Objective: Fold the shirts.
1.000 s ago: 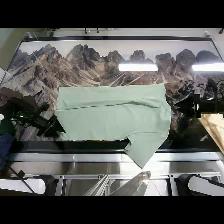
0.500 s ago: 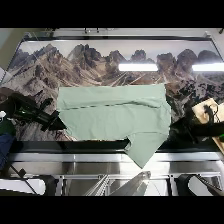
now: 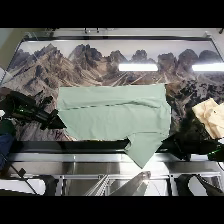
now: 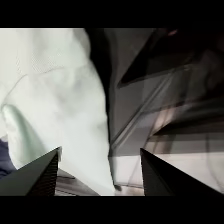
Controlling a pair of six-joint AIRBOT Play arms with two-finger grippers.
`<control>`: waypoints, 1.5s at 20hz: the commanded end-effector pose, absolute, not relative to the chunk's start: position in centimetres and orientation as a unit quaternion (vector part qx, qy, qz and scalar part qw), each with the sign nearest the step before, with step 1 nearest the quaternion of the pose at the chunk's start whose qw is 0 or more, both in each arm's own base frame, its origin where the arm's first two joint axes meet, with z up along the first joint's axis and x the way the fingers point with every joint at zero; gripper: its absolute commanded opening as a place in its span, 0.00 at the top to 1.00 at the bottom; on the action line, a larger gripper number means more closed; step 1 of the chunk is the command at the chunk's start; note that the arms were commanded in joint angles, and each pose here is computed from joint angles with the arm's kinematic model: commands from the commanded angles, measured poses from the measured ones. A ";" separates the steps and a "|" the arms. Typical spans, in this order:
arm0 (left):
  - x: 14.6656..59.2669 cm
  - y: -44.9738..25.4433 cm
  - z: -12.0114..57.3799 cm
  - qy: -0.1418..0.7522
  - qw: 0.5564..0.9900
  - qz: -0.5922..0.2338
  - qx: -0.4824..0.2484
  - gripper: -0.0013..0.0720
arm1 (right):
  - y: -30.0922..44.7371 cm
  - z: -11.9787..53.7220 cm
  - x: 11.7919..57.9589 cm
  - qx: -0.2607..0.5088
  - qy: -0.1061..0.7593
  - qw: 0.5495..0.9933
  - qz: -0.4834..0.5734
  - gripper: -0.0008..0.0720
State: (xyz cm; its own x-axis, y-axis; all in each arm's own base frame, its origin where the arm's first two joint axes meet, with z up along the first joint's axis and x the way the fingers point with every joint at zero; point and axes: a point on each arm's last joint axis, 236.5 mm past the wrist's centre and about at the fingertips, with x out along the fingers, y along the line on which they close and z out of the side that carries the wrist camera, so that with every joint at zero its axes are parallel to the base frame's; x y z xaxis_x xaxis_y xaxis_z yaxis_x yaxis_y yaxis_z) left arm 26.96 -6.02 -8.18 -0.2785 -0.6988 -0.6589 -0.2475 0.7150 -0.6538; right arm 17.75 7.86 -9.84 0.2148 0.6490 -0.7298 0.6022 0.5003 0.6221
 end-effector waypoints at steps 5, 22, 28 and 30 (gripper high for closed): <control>26.8 -6.1 -7.9 0.771 0.512 -0.222 -0.307 0.95 | 7.9 -11.4 18.7 0.499 0.596 0.628 0.029 0.36; 25.7 0.8 -2.2 0.715 0.554 -0.182 -0.386 0.95 | 9.8 4.6 26.8 0.565 0.343 0.702 0.265 0.97; 26.1 0.5 -3.2 0.718 0.549 -0.184 -0.386 0.95 | 9.8 3.2 30.8 0.519 0.361 0.734 0.247 0.96; 26.2 -0.1 -4.5 0.732 0.531 -0.189 -0.383 0.95 | 10.3 0.7 32.7 0.506 0.373 0.742 0.232 0.97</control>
State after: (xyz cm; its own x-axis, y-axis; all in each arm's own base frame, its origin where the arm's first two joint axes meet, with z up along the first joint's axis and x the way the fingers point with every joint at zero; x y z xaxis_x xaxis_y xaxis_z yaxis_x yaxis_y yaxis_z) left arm 26.10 0.43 -3.34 -0.1065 -0.7582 -0.6433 -0.3563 0.6331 -0.6872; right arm 30.03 10.27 2.89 0.5919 0.7593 -0.2703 0.0231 0.3192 0.9474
